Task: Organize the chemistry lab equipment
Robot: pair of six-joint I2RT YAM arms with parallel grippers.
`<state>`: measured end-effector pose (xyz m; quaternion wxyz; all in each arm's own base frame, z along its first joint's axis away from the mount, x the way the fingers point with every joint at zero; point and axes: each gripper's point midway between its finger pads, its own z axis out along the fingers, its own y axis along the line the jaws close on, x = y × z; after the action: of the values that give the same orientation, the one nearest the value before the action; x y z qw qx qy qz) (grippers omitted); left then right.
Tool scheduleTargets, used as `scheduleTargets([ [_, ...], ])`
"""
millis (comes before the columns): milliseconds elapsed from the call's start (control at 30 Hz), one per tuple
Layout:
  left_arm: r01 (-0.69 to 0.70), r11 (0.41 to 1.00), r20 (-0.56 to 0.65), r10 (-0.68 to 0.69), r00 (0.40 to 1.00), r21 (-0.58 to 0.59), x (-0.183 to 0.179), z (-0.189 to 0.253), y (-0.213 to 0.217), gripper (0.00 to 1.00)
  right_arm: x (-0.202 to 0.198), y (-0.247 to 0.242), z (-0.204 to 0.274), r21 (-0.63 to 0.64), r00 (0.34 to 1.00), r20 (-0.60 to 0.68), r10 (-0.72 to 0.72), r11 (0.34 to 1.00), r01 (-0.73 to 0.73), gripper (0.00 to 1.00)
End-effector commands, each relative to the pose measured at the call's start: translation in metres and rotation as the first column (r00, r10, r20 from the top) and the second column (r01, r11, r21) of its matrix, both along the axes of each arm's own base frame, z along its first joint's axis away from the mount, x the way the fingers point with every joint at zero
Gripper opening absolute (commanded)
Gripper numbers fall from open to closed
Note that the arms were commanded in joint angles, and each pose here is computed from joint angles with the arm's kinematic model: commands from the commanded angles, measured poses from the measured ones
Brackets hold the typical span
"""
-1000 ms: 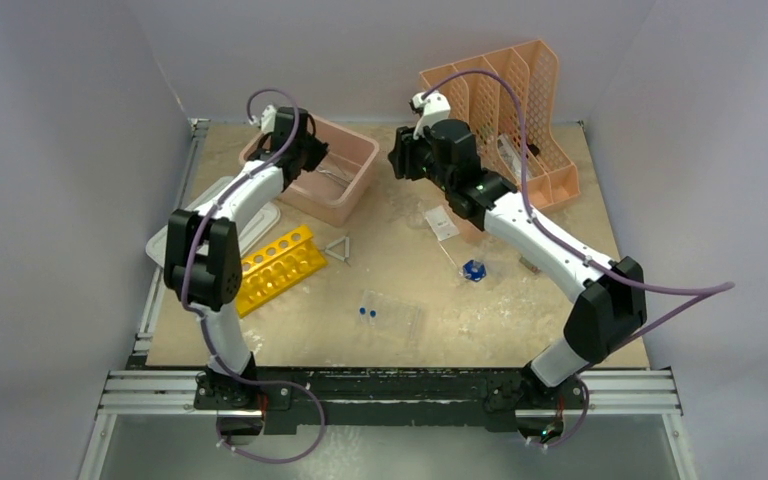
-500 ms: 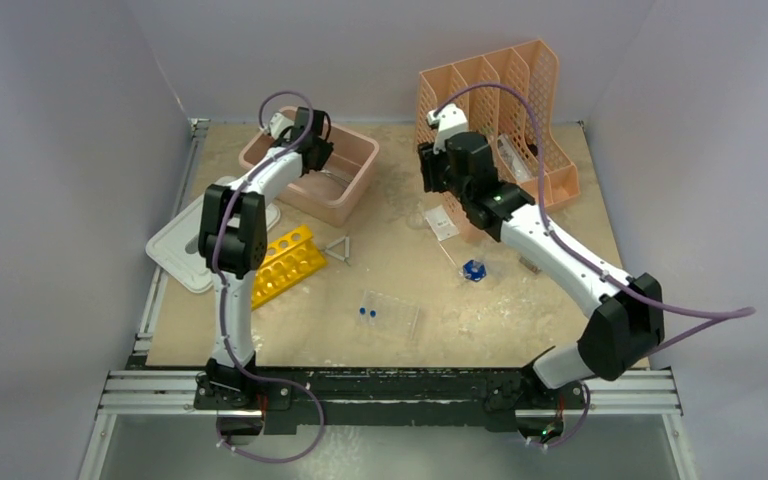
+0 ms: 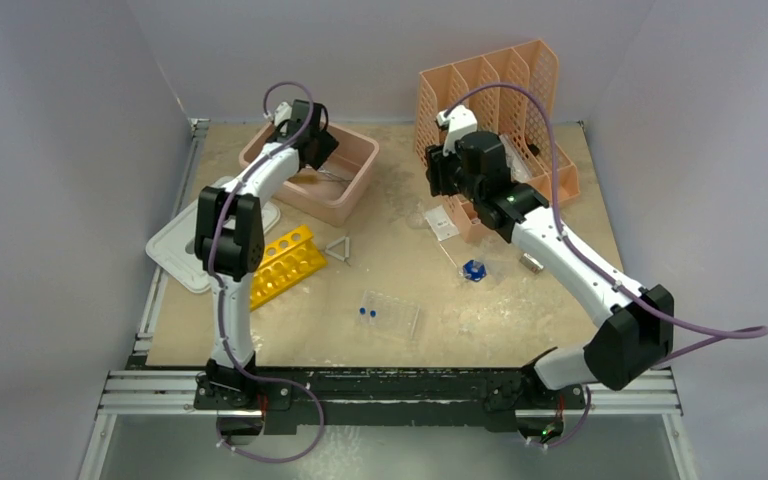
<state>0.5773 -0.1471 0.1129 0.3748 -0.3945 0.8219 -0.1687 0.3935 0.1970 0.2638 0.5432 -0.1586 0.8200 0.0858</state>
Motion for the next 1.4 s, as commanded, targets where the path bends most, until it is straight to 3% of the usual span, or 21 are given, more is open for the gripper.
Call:
scheduleTargets([
  [0,0.148,0.989,0.231,-0.146,0.962,0.011,-0.010,0.128,-0.010,0.45,-0.010,0.004,-0.028,-0.002,0.989,-0.147,-0.016,1.000,0.016,0.56],
  [267,0.285,0.955,0.359,-0.295,0.886,0.081,-0.055,0.196,-0.015,0.54,-0.033,-0.011,-0.114,-0.101,0.907,-0.399,-0.138,0.989,0.106,0.62],
  [500,0.369,0.915,0.379,-0.402,0.833,0.160,-0.081,0.213,-0.017,0.55,-0.053,-0.010,-0.160,-0.201,0.794,-0.585,-0.164,0.978,0.053,0.64],
  [700,0.373,0.910,0.370,-0.414,0.832,0.180,-0.086,0.210,-0.014,0.55,-0.067,-0.024,-0.191,-0.301,0.728,-0.642,-0.239,0.952,0.046,0.60],
  [800,0.381,0.907,0.369,-0.420,0.829,0.177,-0.085,0.209,-0.016,0.55,-0.074,-0.028,-0.204,-0.334,0.700,-0.665,-0.260,0.942,0.032,0.53],
  [1100,0.394,0.904,0.360,-0.427,0.830,0.164,-0.085,0.203,-0.019,0.54,-0.082,-0.040,-0.233,-0.404,0.667,-0.674,-0.318,0.914,0.027,0.43],
  [1367,0.389,0.908,0.357,-0.418,0.835,0.154,-0.088,0.200,-0.018,0.54,-0.087,-0.038,-0.241,-0.385,0.670,-0.688,-0.280,0.923,-0.010,0.35],
])
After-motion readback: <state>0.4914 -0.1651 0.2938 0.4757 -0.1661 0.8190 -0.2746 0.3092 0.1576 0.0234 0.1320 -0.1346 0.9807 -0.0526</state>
